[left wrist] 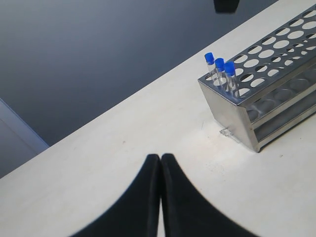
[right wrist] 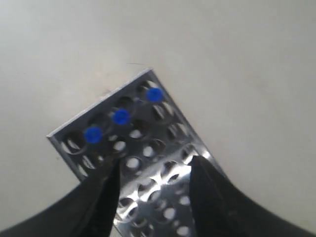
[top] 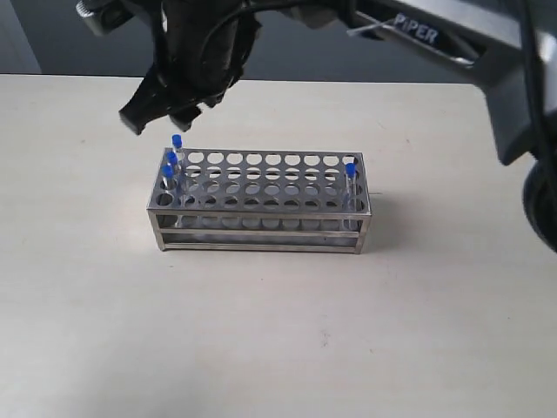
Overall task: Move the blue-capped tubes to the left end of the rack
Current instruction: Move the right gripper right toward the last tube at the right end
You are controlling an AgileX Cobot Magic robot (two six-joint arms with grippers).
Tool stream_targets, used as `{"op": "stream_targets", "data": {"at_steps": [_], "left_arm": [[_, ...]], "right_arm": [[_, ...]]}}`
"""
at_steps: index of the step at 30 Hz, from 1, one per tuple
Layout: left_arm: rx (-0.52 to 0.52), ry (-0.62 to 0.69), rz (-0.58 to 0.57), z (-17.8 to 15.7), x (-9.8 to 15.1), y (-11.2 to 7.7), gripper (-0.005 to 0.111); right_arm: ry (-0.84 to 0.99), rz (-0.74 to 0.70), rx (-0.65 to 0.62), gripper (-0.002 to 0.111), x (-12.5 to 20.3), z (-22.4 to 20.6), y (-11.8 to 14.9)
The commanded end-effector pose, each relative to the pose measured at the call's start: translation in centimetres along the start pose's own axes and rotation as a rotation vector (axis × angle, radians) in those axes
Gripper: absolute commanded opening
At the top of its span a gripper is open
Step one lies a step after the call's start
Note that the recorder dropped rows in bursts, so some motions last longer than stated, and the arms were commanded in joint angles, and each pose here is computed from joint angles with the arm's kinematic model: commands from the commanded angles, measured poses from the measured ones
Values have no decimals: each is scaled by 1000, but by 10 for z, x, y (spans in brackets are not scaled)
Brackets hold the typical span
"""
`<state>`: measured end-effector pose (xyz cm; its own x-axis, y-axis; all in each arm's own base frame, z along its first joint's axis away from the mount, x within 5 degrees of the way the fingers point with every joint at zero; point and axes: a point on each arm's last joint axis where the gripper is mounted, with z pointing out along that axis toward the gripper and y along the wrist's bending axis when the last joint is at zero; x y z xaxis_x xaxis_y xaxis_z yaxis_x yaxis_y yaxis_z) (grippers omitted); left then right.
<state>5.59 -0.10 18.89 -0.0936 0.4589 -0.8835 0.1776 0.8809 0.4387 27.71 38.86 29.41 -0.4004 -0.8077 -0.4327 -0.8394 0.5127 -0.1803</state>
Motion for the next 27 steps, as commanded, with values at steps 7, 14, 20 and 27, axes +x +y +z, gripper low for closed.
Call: {"op": "stream_targets", "data": {"at_steps": [7,14,20,27], "left_arm": [[7,-8,-18,0,-2,0,1],[7,-10,-16,0,-2,0,1],[7,-10,-16,0,-2,0,1],[7,-10,-16,0,-2,0,1]], "right_arm": [[108,275,63,45,54,-34,-86],[255,312,-6,45,90,-11,-78],[334,326,32,45,109,2,-84],[379,331,49,45,121,10,-89]]}}
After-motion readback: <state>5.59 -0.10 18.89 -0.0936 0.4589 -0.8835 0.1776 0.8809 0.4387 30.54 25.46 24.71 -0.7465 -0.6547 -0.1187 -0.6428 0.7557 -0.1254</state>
